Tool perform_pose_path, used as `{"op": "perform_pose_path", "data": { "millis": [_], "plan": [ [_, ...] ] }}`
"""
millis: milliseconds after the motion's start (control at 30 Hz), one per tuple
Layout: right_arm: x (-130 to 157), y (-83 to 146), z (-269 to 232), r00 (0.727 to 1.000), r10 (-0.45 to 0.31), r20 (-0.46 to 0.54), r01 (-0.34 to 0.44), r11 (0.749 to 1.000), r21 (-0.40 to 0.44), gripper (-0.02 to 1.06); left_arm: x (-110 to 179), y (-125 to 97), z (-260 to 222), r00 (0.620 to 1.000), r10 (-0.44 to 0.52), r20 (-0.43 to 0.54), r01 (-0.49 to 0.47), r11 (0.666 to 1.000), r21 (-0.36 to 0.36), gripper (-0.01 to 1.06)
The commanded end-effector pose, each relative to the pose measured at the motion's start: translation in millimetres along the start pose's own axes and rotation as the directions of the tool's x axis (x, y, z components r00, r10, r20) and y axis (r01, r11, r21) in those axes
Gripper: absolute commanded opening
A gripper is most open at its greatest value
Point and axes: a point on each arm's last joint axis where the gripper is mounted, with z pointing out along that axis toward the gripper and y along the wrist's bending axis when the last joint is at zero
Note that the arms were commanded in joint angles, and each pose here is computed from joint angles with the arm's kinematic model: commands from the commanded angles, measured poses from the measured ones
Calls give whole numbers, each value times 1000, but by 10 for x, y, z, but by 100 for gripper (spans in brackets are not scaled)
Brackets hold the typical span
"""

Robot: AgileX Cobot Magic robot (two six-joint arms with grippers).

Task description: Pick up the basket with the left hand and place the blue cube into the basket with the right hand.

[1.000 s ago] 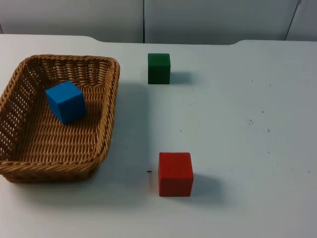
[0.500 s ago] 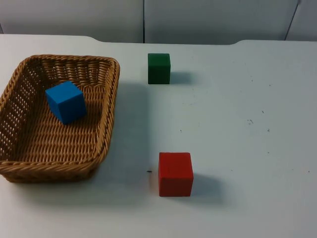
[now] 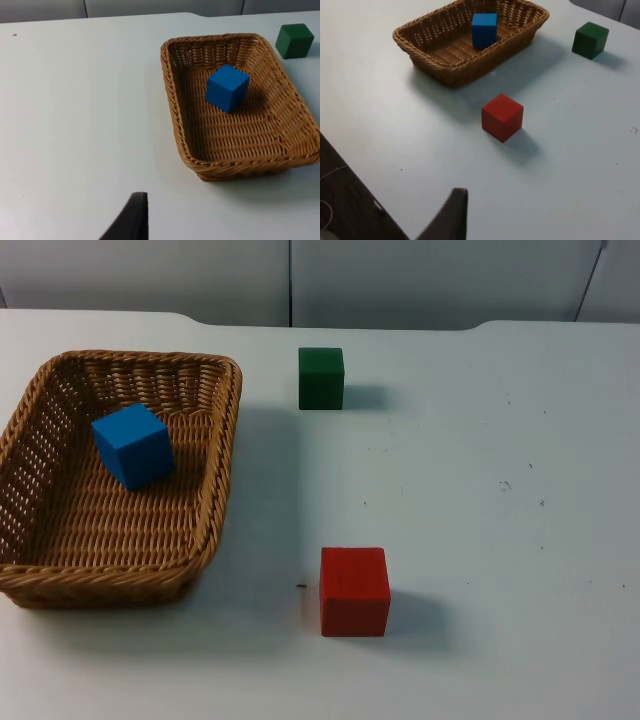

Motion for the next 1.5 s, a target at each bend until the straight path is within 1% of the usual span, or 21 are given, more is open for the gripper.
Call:
{"op": "perform_pose_path", "data": {
  "millis": [0,167,400,1067,1133,1200,1233,1267,1333,1400,1433,1467],
  "plan": [
    [5,8,13,1000,-4,9,5,1000,-11,105,-1,-7,1,1000,-8,11,8,1000,11,105],
    [5,11,13,1000,-5,8,5,1000,-14,105,-1,-7,1,1000,-8,11,8,1000,11,105],
    [11,38,16,999,-38,5,38,998,-43,105,-1,-7,1,1000,-8,11,8,1000,11,105],
    [12,36,16,999,-34,5,34,999,-35,105,-1,-7,1,1000,-8,11,8,1000,11,105],
    [13,38,12,1000,-18,3,18,1000,-3,105,-1,-7,1,1000,-8,11,8,1000,11,105],
    [16,42,6,1000,13,0,-13,998,55,105,-1,-7,1,1000,-8,11,8,1000,11,105],
    [16,42,6,1000,13,0,-13,998,55,105,-1,-7,1,1000,-8,11,8,1000,11,105],
    [18,44,3,1000,27,-1,-27,996,83,105,-1,-7,1,1000,-8,11,8,1000,11,105],
    [21,50,-4,998,64,-1,-63,986,153,105,-1,-7,1,1000,-8,11,8,1000,11,105],
    [24,56,-10,995,99,2,-97,971,218,105,-1,-7,1,1000,-8,11,8,1000,11,105],
    [24,56,-10,995,99,2,-97,971,218,105,-1,-7,1,1000,-8,11,8,1000,11,105],
    [26,59,-13,993,118,4,-115,960,255,105,-1,-7,1,1000,-8,11,8,1000,11,105]
  ]
}}
